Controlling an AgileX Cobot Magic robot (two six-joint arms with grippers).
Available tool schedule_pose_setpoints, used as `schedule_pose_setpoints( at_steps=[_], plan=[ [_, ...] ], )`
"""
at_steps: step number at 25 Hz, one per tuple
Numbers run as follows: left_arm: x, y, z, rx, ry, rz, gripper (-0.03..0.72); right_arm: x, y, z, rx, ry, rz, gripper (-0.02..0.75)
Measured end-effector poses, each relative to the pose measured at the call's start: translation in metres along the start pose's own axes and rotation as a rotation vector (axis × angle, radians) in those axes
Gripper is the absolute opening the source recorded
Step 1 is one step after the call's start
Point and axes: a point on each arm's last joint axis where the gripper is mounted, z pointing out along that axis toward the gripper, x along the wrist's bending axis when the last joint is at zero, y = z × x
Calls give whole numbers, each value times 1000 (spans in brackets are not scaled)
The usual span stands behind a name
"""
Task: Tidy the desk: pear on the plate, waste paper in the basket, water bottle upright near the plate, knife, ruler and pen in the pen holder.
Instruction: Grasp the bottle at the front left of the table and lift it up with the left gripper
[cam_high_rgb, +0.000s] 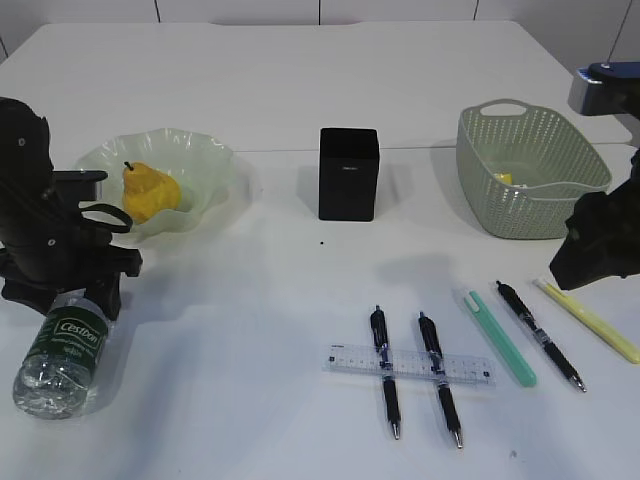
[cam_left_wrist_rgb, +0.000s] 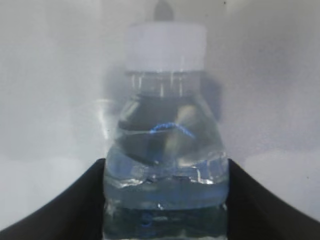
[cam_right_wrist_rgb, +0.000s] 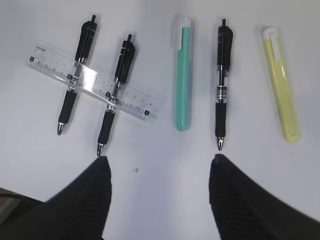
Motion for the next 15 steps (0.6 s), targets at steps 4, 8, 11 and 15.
schedule_pose_setpoints(
  at_steps=[4,8,11,15],
  plan=[
    [0,0,0,0,0,0,430,0,0,0,0,0,0,459],
    [0,0,0,0,1,2,430,0,0,0,0,0,0,459],
    [0,0,0,0,1,2,430,0,0,0,0,0,0,459],
    [0,0,0,0,1,2,430,0,-1,0,6,1,0,459]
  ],
)
